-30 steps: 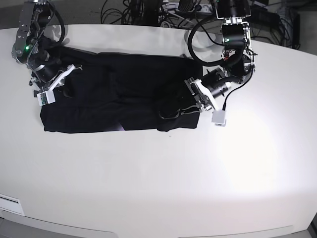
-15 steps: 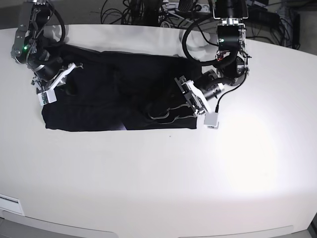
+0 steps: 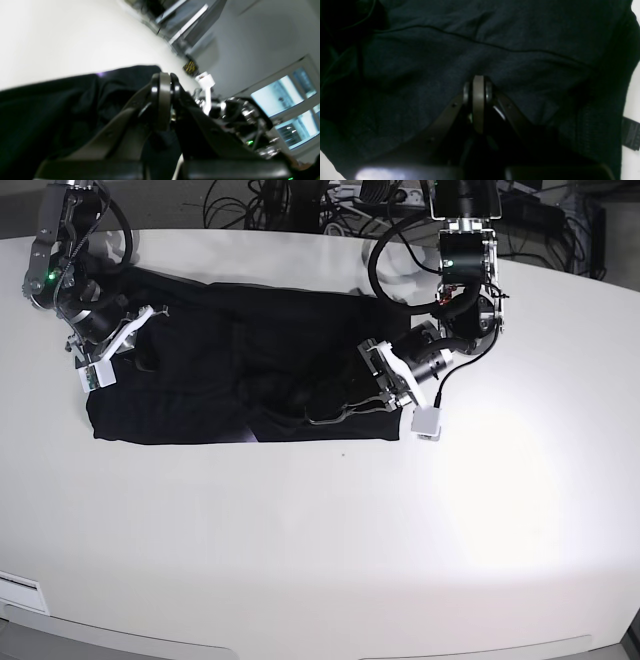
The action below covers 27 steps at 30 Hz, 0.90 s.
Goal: Fold the T-shirt properly
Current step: 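Lift the hem end with the left gripper and fold it toward the right gripper, then lower the folded hem onto the strip and press it flat with the left gripper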
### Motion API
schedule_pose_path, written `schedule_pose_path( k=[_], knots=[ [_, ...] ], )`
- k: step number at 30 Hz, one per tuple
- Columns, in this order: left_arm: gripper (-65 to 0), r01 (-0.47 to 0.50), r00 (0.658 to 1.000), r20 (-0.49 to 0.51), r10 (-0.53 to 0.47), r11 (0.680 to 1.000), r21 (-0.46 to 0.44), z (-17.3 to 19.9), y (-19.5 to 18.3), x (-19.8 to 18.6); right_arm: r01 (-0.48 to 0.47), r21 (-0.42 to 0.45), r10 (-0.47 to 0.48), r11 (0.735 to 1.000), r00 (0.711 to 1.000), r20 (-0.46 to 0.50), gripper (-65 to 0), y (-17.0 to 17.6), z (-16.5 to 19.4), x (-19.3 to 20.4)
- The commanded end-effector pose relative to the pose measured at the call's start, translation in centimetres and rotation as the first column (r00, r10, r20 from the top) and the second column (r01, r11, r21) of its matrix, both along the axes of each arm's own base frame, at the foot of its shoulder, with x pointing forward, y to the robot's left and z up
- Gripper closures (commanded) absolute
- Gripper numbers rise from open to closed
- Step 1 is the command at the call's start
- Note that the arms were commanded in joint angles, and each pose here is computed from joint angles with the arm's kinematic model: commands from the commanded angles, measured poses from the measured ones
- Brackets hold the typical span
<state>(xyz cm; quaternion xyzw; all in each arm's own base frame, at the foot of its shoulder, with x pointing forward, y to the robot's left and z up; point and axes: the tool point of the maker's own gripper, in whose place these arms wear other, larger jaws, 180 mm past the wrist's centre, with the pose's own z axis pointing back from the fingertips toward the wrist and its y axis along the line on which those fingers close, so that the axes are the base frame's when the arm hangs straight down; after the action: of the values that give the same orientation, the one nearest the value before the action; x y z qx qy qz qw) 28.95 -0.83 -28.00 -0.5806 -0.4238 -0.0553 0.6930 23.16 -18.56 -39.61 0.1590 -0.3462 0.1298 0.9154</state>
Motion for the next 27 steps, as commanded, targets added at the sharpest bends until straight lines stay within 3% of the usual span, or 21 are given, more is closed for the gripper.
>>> schedule_pose_path(
  k=[1,8,15,19,21,27],
  knots=[
    [0.0,-0.016,0.999,0.049,0.017,1.000,-0.017,1.3,0.1,0.6,-0.020,-0.033,0.019,0.999,0.999,-0.035,-3.4,-0.3,-0.4,-0.6],
    [0.0,-0.001,0.999,0.044,0.001,1.000,0.005,0.9,-0.6,0.4,-0.021,-0.035,0.020,0.999,0.999,-0.041,-3.4,-0.3,-0.5,-0.6],
    [0.0,0.085,0.995,0.054,-0.079,0.992,-0.098,2.7,-4.1,-0.8,-0.021,-0.035,0.020,0.999,0.999,-0.041,-3.4,-0.3,-0.5,-0.7],
    [-23.0,0.148,0.988,0.059,-0.142,0.983,-0.110,3.0,-5.8,-1.8,-0.021,-0.035,0.020,0.999,0.999,-0.042,-3.4,-0.4,-0.5,-0.7],
    [-30.5,0.175,0.984,0.061,-0.169,0.978,-0.111,3.0,-6.6,-2.3,-0.021,-0.035,0.020,0.999,0.999,-0.042,-3.4,-0.4,-0.5,-0.7],
    [-31.7,0.241,0.970,0.058,-0.237,0.966,-0.095,2.8,-8.0,-3.5,-0.021,-0.035,0.020,0.999,0.999,-0.042,-3.4,-0.3,-0.5,-0.7]
  ],
)
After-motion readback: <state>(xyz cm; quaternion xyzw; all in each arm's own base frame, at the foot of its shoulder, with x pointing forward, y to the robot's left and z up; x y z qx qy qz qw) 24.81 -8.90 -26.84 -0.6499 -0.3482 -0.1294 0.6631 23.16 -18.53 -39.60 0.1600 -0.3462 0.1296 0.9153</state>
